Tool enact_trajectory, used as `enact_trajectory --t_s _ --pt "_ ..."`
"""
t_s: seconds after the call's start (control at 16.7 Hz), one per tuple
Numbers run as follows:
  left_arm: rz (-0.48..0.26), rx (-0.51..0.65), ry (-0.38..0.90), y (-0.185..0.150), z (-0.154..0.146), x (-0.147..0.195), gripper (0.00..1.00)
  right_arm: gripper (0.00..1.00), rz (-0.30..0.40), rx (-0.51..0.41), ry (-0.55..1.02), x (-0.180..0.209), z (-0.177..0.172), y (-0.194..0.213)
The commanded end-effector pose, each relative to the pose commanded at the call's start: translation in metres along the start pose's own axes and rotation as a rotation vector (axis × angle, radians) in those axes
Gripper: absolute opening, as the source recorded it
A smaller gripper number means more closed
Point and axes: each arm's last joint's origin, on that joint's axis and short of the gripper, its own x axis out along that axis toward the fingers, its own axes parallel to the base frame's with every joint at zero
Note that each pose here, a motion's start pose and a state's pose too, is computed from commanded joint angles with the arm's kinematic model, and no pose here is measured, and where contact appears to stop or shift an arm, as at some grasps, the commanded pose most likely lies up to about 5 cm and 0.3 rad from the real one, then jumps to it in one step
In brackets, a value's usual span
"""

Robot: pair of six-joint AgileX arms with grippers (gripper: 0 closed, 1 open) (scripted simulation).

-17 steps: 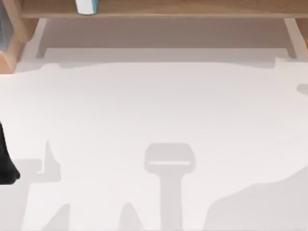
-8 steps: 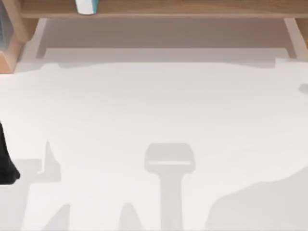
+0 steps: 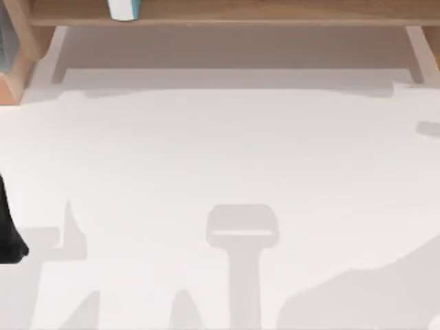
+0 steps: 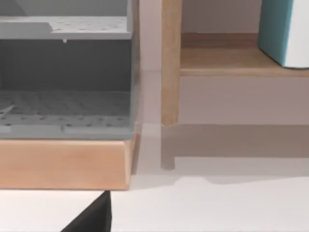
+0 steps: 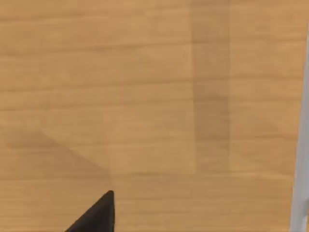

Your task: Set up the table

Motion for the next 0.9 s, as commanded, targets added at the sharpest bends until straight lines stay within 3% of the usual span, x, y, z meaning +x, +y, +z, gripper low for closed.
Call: enact_trajectory --t_s 0.24,0.42,0.66,0.9 --pt "0.0 0.0 0.0 0.0 0.0 0.0 1.0 1.0 0.01 0.151 -0.009 -0.023 0.033 -0.049" --pt "0.0 0.0 0.0 0.0 0.0 0.0 1.0 1.0 -0.008 0.312 -0.011 -0.063 0.069 -0.101" --pt "0.0 0.0 0.0 0.0 0.0 0.0 1.0 1.0 -0.07 0.572 -0.029 -0.151 0.119 -0.156" --pt "0.0 0.0 0.0 0.0 0.0 0.0 1.0 1.0 -0.122 0.868 -0.068 -0.247 0.155 -0.156"
